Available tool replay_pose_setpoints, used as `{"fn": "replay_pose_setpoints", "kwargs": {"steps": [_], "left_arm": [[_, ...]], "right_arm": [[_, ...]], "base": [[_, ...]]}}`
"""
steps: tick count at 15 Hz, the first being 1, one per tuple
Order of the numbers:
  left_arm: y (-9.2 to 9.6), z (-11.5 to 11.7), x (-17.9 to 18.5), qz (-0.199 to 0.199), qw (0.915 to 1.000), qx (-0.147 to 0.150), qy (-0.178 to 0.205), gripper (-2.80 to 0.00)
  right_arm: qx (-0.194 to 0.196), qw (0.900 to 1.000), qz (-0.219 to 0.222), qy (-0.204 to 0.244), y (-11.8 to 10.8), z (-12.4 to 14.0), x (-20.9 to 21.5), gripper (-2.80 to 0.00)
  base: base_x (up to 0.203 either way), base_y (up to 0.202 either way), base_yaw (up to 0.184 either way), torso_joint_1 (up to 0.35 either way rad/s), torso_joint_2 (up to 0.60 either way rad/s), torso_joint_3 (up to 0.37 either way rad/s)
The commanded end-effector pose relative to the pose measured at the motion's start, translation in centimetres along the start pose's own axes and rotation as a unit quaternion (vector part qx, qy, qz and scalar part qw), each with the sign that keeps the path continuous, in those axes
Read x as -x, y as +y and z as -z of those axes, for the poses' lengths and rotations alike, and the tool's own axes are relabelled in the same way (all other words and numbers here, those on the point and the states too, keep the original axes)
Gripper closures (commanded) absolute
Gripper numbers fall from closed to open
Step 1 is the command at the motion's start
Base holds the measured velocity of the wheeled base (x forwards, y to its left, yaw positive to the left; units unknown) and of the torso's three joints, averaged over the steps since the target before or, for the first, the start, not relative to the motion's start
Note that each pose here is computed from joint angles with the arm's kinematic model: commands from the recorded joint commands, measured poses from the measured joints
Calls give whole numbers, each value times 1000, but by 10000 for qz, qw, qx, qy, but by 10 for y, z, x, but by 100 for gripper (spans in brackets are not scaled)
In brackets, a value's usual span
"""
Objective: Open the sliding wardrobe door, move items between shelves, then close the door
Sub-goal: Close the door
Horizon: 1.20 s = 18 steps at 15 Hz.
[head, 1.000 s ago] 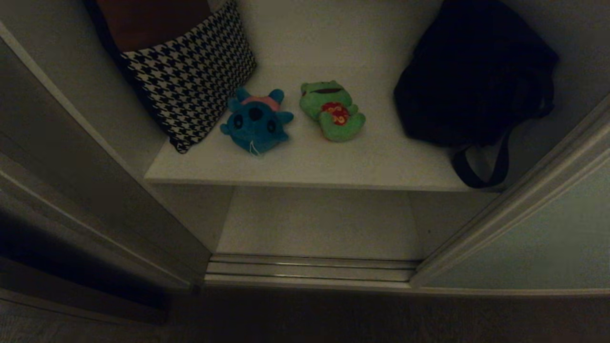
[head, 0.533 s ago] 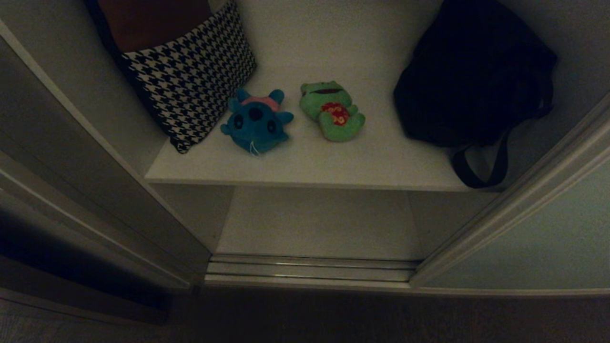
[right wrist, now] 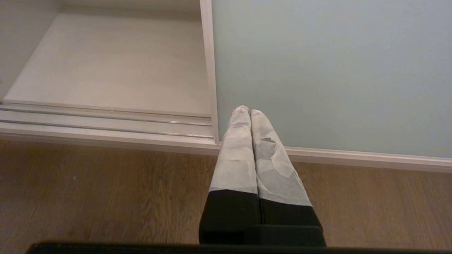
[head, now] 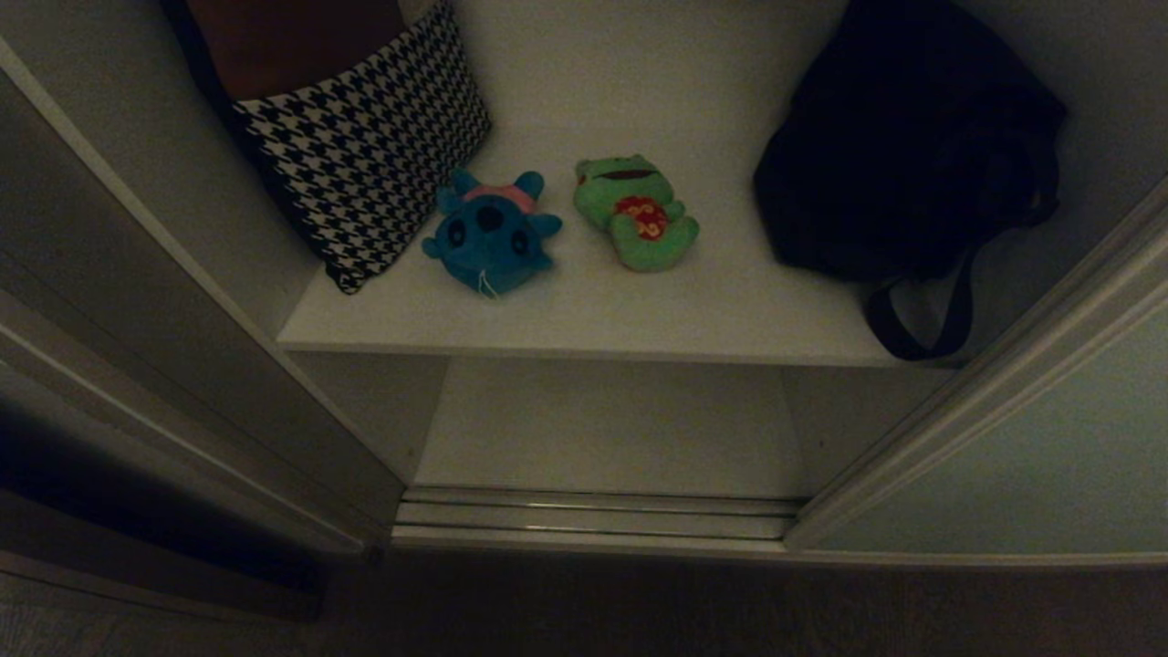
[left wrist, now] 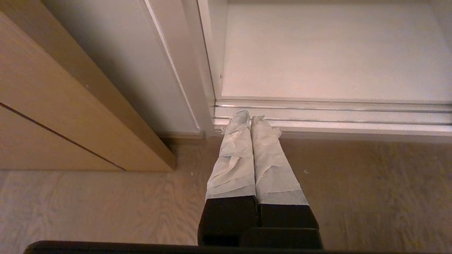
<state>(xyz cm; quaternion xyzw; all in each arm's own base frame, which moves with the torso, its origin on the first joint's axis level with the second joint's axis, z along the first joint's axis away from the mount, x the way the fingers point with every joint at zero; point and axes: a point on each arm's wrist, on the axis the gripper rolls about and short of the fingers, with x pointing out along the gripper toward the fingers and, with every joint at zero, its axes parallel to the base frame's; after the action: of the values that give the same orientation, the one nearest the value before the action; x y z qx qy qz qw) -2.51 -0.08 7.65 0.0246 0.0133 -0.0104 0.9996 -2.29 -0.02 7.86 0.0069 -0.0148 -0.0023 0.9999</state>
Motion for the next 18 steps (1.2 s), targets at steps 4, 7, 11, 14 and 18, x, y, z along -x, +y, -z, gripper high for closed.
{"fn": "replay_pose_setpoints", "kwargs": {"steps": [4, 7, 11, 14, 18], "left_arm": [[0, 0, 0, 8, 10000, -19, 26, 0], [0, 0, 0, -1, 10000, -28, 26, 0], [0, 1, 0, 6, 10000, -57, 33, 0], [0, 1, 0, 1, 10000, -91, 34, 0], [0, 0, 0, 15, 10000, -73, 17, 0]], "right_arm": [[-1, 10000, -2, -13, 0, 0, 0, 0], [-1, 10000, -2, -13, 0, 0, 0, 0], [-1, 10000, -2, -17, 0, 0, 0, 0], [-1, 10000, 1, -16, 0, 0, 0, 0], [-1, 10000, -2, -21, 0, 0, 0, 0]], "base": [[0, 0, 0, 0, 0, 0], [0, 0, 0, 0, 0, 0], [-59, 0, 0, 2, 2, 0], [-197, 0, -1, -1, 5, 3], [-77, 0, -2, -4, 2, 3]]}}
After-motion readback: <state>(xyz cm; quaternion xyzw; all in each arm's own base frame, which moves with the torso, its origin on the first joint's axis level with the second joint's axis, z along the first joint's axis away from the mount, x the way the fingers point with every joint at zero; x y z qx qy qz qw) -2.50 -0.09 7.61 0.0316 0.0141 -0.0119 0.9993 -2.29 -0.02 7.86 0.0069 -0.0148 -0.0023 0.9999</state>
